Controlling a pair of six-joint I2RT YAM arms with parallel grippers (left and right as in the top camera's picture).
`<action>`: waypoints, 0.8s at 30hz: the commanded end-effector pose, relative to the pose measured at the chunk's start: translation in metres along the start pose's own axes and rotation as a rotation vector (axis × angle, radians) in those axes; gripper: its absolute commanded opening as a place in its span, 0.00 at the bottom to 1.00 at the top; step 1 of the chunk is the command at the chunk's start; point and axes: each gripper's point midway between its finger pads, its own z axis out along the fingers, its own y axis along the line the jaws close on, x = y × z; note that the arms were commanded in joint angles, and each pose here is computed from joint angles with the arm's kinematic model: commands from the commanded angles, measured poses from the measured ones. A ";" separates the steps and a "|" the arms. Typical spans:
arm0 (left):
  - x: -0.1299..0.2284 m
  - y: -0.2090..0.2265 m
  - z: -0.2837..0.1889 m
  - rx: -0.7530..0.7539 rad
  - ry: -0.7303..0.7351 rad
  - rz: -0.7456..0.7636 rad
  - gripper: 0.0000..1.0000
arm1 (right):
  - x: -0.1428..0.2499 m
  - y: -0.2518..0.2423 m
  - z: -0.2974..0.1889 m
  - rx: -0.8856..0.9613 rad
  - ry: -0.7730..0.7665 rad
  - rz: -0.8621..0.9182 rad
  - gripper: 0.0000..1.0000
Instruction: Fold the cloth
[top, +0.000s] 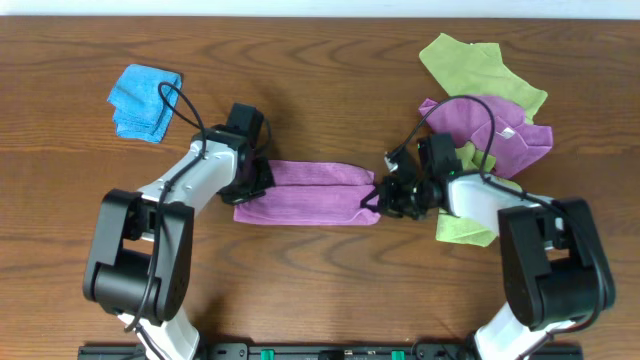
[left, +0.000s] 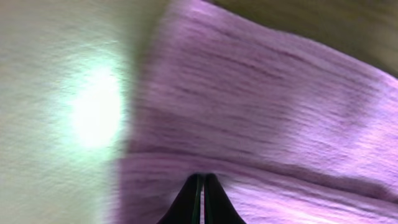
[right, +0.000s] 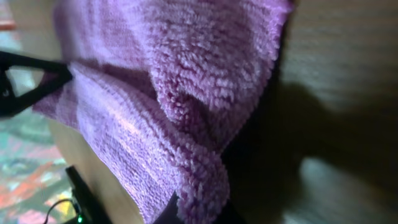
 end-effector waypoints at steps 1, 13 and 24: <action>-0.030 0.003 -0.050 0.002 -0.134 0.003 0.06 | -0.029 -0.010 -0.028 0.134 -0.084 -0.017 0.02; -0.005 0.026 -0.220 0.148 -0.455 -0.040 0.06 | -0.053 -0.030 -0.154 0.957 -0.173 -0.041 0.02; 0.045 0.046 -0.267 0.202 -0.538 -0.033 0.06 | -0.016 0.040 -0.019 0.894 -0.063 -0.372 0.02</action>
